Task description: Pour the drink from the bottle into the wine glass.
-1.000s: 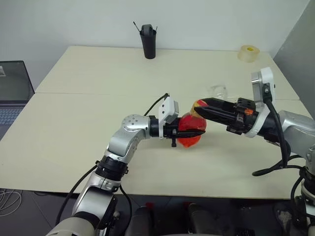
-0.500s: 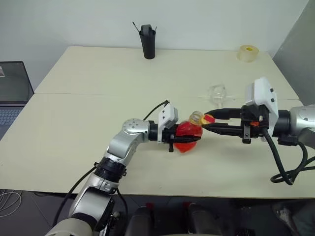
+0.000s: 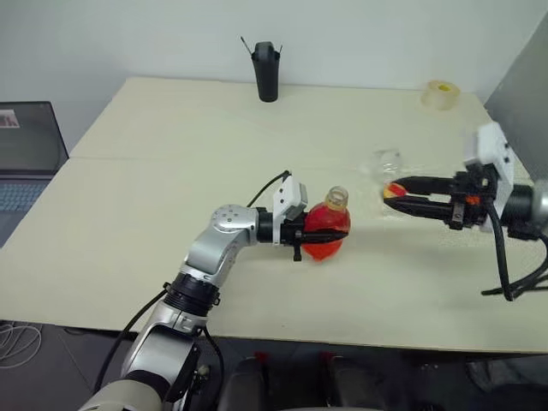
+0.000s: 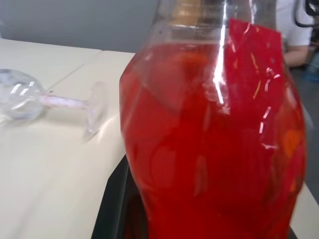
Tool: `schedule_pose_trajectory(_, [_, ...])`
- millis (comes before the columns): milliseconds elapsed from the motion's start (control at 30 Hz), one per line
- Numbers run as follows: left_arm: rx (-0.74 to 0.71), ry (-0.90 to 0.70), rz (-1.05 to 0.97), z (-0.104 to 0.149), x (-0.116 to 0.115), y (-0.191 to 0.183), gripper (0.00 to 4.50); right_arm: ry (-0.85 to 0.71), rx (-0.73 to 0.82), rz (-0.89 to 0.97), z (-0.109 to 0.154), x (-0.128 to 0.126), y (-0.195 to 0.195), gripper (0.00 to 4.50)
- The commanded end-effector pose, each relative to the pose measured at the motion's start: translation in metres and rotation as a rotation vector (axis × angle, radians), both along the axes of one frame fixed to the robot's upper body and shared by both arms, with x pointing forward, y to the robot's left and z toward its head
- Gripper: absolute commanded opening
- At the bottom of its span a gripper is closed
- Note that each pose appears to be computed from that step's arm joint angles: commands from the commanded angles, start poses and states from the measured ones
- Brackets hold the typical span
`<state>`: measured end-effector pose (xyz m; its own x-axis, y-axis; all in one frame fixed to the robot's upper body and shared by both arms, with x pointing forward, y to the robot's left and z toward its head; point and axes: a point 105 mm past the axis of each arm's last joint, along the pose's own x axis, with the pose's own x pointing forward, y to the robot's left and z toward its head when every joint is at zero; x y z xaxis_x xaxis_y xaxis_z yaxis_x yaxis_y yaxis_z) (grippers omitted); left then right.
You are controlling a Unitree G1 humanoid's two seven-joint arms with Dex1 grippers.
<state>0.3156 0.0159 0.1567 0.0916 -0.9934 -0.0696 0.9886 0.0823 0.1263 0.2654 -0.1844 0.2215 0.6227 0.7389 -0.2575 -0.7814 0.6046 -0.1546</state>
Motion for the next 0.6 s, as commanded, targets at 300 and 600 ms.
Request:
schedule_pose_trajectory(300, [-0.063,-0.104,-0.053,0.018,0.0,-0.012,1.01,0.061,0.084,-0.752,-0.072,-0.003,-0.062,1.18])
schedule_pose_trajectory(600, [-0.07,-0.108,-0.074,0.017,-0.004,-0.014,1.01,0.14,0.09,-0.922,-0.107,0.004,-0.088,2.02])
